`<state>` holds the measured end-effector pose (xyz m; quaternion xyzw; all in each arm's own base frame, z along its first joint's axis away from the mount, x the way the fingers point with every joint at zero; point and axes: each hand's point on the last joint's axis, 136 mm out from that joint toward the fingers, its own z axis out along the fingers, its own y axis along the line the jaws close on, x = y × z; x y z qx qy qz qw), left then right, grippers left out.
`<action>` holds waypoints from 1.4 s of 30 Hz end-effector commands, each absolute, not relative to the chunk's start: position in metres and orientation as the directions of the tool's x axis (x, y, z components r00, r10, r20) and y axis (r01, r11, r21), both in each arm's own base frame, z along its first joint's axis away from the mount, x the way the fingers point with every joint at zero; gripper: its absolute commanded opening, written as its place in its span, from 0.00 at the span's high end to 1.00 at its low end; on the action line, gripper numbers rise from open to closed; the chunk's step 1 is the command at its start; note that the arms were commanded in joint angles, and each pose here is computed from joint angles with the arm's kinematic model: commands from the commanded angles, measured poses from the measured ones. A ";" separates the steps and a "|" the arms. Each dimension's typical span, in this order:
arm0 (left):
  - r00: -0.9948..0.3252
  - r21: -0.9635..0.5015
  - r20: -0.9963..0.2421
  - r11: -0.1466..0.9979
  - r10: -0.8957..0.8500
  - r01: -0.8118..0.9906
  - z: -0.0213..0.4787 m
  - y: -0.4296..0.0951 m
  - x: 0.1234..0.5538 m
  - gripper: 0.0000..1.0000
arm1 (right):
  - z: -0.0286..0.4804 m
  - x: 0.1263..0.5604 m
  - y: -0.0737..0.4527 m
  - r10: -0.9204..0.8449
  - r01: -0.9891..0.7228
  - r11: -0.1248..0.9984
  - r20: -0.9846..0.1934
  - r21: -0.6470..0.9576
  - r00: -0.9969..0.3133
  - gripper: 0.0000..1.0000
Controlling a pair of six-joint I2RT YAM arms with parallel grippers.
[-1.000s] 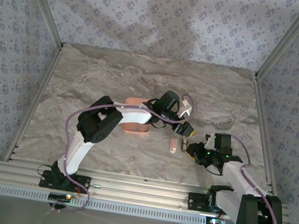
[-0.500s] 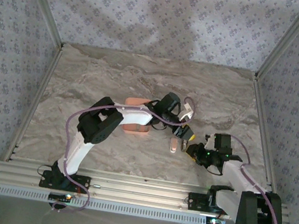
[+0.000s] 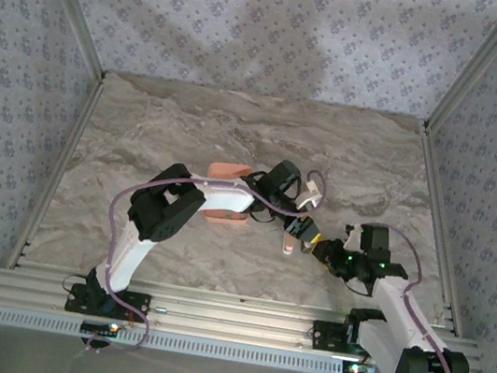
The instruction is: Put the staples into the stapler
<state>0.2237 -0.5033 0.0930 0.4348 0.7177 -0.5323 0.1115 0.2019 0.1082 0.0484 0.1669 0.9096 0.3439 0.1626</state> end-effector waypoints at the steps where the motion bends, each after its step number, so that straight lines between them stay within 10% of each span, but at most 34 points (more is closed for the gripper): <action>1: -0.569 -0.633 -0.674 0.029 0.471 0.774 0.124 -0.499 0.222 0.41 | 0.063 0.210 0.107 0.417 0.171 0.708 -0.210 0.685 -0.885 0.68; 42: -0.613 -0.588 -0.708 0.189 0.350 0.786 0.124 -0.460 0.247 0.41 | 0.034 0.212 0.116 0.335 0.181 0.772 -0.147 0.610 -0.931 0.76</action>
